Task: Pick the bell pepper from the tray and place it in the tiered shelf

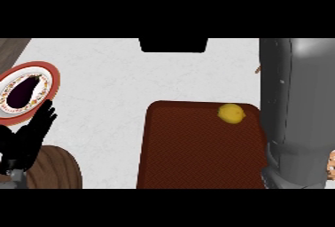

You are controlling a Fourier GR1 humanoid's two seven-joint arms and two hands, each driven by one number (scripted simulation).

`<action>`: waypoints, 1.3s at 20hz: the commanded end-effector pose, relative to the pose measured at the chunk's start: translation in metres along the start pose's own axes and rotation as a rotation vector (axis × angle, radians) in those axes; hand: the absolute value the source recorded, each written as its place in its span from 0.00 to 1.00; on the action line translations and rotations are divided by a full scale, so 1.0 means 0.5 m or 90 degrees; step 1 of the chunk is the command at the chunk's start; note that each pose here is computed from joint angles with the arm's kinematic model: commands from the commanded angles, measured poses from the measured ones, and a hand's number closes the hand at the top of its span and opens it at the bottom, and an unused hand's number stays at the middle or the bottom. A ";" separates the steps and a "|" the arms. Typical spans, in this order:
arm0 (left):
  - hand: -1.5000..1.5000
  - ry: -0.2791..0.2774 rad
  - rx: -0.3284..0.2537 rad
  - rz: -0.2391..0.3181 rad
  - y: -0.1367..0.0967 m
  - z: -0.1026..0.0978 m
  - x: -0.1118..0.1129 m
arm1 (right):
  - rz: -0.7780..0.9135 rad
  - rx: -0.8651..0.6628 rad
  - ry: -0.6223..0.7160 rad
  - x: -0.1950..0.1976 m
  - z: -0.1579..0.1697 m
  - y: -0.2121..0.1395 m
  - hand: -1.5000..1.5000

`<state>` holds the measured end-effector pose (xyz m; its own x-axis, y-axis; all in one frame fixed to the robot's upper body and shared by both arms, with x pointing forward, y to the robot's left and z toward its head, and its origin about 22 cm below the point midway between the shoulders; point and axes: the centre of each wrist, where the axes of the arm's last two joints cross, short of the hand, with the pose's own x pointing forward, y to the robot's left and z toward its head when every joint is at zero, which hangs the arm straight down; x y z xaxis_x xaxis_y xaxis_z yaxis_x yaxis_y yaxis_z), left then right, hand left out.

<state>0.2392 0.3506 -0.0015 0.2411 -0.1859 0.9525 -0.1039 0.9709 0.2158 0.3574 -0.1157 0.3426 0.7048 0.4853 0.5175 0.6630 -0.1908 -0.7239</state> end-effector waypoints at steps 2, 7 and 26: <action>0.50 0.009 0.002 0.003 0.007 0.002 0.000 | 0.107 0.014 0.152 0.027 -0.023 -0.036 1.00; 0.50 -0.002 0.000 0.003 0.017 0.013 0.010 | 0.159 0.008 0.171 -0.001 -0.073 -0.013 1.00; 0.50 -0.003 0.016 0.003 0.027 0.027 -0.014 | 0.148 0.029 0.248 -0.170 -0.201 0.055 1.00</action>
<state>0.2298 0.3547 0.0007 0.2298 -0.1799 0.9565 -0.1206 0.9699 0.2115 0.3484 -0.2370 0.3337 0.8698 0.2023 0.4500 0.4897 -0.2419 -0.8377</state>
